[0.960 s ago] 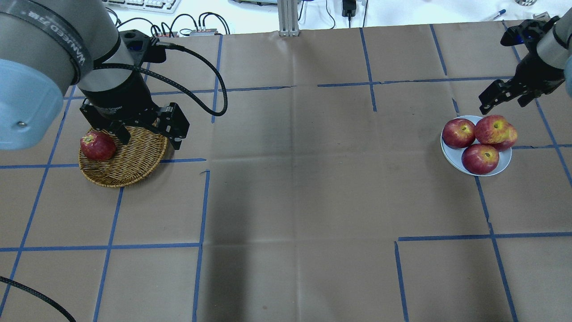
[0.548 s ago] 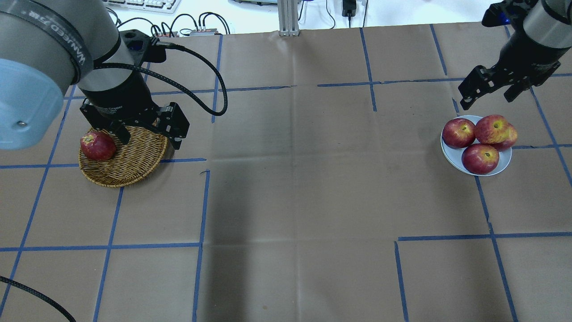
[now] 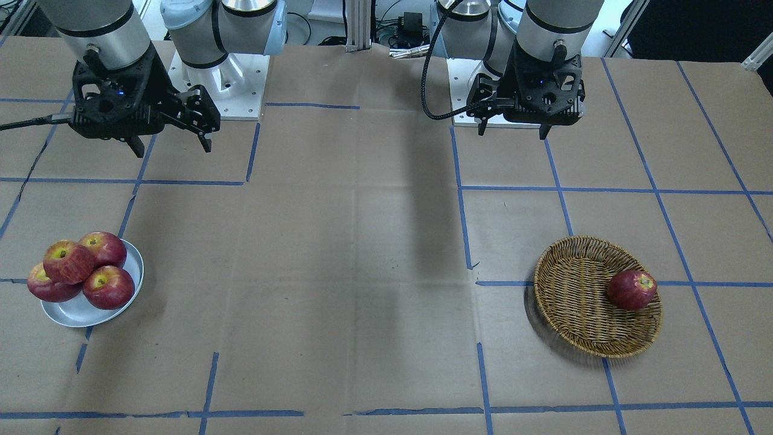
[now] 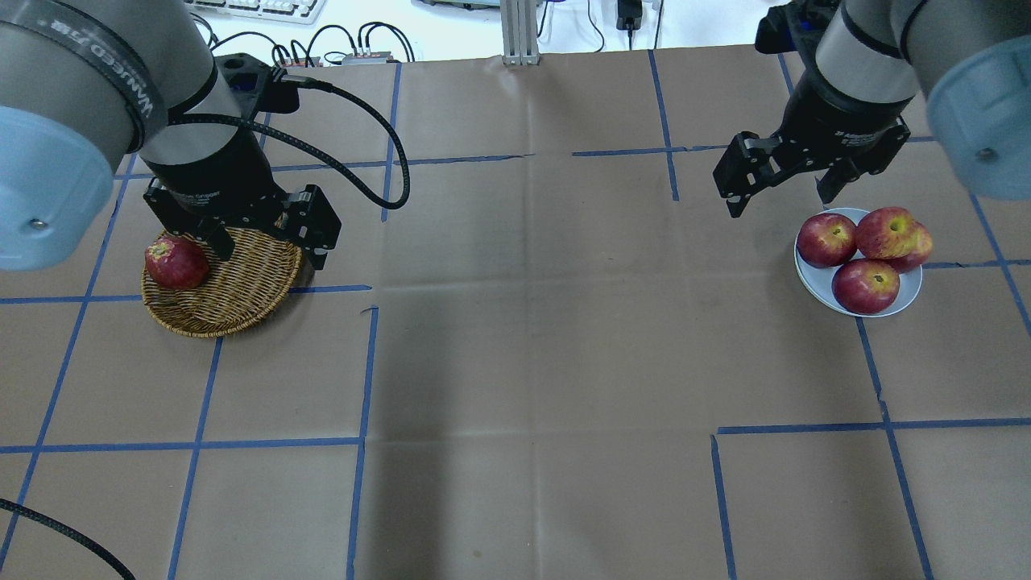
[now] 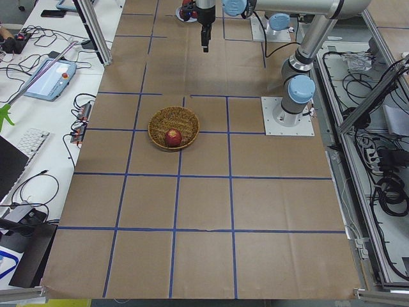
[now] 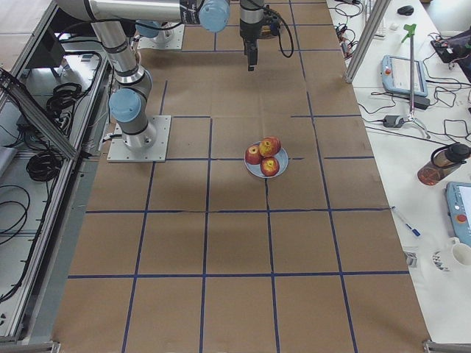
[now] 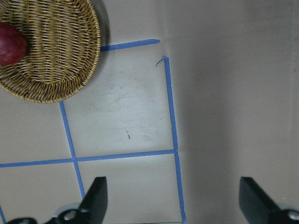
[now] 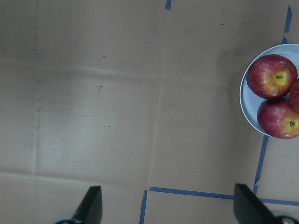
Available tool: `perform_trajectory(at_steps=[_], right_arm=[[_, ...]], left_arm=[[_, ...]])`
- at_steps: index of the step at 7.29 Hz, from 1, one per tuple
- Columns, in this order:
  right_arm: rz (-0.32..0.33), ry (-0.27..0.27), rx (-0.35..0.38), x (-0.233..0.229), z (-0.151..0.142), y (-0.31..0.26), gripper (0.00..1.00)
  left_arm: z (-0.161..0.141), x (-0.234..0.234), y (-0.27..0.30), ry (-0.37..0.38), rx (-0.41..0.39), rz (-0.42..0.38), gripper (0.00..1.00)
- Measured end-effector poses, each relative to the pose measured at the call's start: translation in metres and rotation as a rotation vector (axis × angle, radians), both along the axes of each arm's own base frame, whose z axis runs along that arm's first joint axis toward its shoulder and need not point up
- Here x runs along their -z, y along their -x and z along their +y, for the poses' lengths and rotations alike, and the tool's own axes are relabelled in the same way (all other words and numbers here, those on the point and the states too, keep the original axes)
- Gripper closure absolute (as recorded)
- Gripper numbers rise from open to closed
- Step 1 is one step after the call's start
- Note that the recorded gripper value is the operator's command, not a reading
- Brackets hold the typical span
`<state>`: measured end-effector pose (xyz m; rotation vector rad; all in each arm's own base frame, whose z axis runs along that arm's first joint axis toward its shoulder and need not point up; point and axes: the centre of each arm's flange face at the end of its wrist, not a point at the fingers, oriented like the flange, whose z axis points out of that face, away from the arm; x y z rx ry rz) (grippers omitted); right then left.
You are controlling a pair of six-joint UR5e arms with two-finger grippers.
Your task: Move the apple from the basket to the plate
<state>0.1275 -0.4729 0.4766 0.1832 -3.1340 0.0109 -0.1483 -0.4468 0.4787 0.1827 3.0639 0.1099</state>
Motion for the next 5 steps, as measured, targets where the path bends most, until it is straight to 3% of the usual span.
perform_trajectory(at_steps=[5], right_arm=[[0.003,-0.004,0.019,0.0010,0.0002,-0.0062,0.00]], left_arm=[[0.0000,0.0000,0.0000,0.000,0.001,0.000,0.01]])
